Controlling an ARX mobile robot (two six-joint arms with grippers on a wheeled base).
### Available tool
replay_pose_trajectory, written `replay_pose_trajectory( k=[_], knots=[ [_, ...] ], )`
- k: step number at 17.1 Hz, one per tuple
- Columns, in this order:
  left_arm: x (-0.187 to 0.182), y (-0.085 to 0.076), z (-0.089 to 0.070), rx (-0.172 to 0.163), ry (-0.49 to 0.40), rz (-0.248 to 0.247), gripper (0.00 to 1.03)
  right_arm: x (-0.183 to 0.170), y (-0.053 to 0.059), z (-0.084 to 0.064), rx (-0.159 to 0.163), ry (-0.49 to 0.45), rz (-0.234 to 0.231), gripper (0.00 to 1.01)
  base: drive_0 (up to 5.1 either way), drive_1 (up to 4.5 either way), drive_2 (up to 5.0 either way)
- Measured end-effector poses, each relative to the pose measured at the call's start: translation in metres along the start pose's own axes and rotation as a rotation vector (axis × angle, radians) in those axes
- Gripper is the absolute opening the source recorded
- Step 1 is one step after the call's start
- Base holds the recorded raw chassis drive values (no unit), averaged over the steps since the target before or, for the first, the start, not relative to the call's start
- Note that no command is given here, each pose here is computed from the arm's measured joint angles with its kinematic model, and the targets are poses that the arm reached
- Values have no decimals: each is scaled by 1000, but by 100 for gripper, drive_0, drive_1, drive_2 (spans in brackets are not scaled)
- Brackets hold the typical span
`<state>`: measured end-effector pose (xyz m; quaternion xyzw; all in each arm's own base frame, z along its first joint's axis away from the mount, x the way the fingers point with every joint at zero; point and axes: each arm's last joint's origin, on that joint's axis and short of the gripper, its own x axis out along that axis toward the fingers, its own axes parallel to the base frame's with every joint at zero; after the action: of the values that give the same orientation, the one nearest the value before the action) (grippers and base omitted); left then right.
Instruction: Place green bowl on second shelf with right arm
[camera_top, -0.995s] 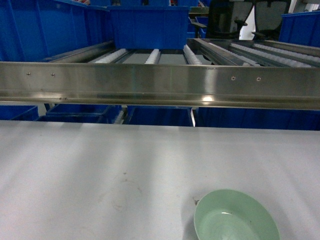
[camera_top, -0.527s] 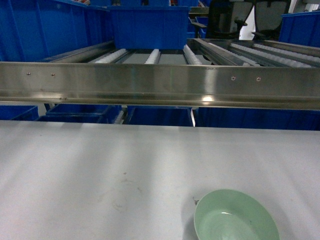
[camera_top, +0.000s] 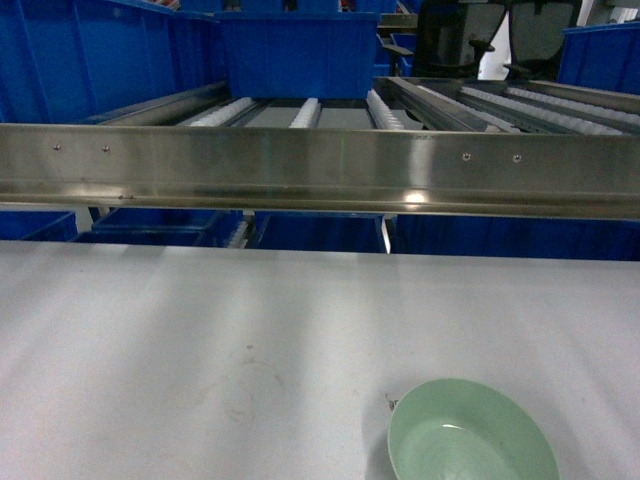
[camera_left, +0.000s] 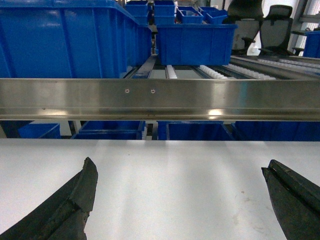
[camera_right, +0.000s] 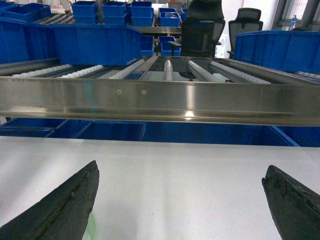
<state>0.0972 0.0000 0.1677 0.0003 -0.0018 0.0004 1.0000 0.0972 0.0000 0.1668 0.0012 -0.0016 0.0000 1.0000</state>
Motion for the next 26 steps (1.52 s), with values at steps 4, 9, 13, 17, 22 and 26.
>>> replay_pose_trajectory(
  k=[4,9,13,17,22,26],
  knots=[
    [0,0,0,0,0,0,98,0,0,0,0,0,0,98,0,0,0],
    [0,0,0,0,0,0,98,0,0,0,0,0,0,98,0,0,0],
    [0,0,0,0,0,0,98,0,0,0,0,0,0,98,0,0,0],
    [0,0,0,0,0,0,98,0,0,0,0,0,0,98,0,0,0],
    [0,0,0,0,0,0,98,0,0,0,0,0,0,98,0,0,0],
    [0,0,0,0,0,0,98,0,0,0,0,0,0,98,0,0,0]
  ],
)
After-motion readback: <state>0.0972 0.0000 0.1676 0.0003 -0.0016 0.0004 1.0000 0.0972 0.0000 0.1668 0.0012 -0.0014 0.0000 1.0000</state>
